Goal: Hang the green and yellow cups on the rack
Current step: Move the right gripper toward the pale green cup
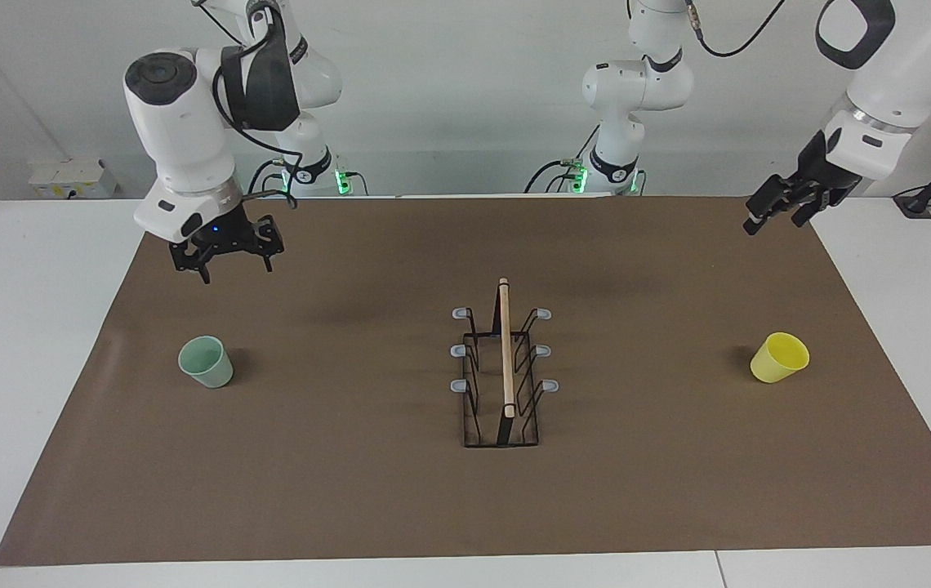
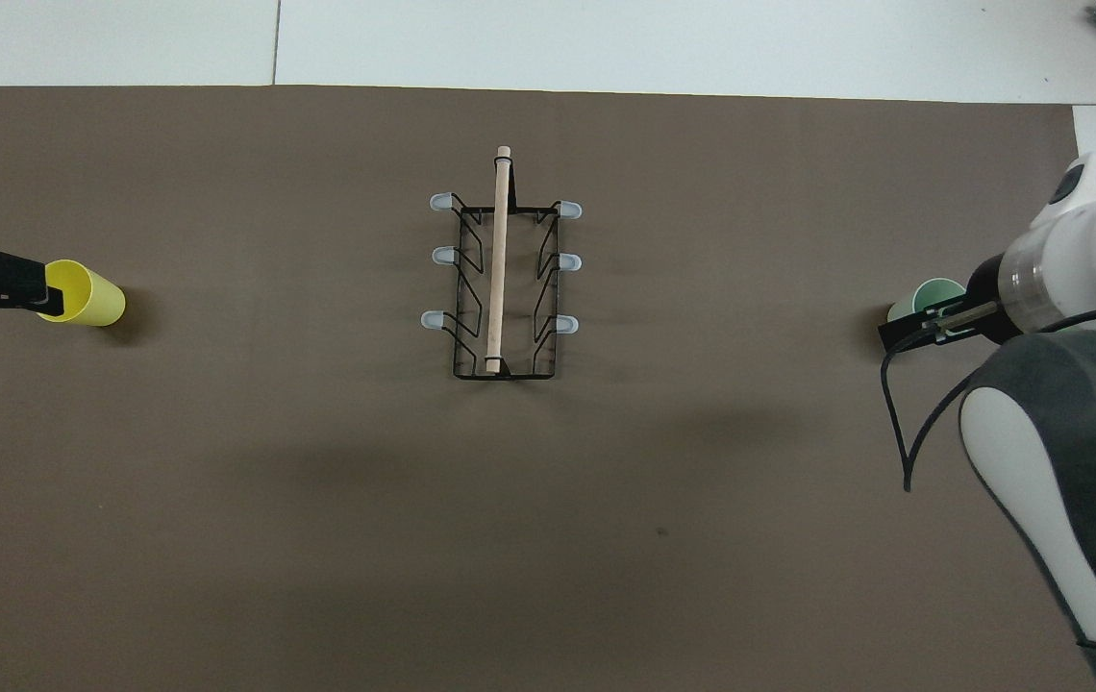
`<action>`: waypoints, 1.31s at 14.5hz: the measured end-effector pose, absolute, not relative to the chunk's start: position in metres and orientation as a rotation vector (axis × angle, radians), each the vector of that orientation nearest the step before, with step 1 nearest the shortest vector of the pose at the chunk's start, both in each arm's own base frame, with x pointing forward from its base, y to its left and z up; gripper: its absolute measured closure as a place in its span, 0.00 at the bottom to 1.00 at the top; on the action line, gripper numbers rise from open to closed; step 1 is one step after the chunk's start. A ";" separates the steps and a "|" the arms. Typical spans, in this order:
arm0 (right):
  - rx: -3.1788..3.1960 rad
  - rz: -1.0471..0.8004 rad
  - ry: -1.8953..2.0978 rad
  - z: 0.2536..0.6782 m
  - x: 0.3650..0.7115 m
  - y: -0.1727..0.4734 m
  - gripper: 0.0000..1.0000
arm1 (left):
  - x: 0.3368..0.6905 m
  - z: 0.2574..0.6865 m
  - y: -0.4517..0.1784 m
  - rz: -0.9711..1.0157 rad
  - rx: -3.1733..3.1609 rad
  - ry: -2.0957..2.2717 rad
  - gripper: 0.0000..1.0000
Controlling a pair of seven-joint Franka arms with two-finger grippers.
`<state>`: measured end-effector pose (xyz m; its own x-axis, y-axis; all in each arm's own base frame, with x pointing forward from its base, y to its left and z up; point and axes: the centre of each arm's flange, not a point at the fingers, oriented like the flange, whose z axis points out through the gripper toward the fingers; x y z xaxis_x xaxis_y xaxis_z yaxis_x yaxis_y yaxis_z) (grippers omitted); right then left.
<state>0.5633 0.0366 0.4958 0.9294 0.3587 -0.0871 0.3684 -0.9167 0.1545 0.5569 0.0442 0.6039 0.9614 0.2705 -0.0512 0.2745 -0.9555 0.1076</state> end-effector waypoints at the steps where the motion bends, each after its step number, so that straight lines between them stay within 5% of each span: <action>1: 2.870 -0.138 0.626 0.477 0.568 0.037 0.00 | 0.562 0.594 0.059 -0.079 2.976 0.520 0.00; 5: 2.685 -0.323 0.968 0.416 0.582 0.044 0.00 | 0.602 0.547 0.105 -0.165 2.935 0.839 0.00; 12: 2.128 -0.488 1.519 0.391 0.601 0.030 0.00 | 0.670 0.469 0.158 -0.198 2.646 1.428 0.00; 19: 1.672 -0.674 1.731 0.319 0.604 0.084 0.00 | 0.685 0.393 0.228 -0.174 2.321 1.755 0.00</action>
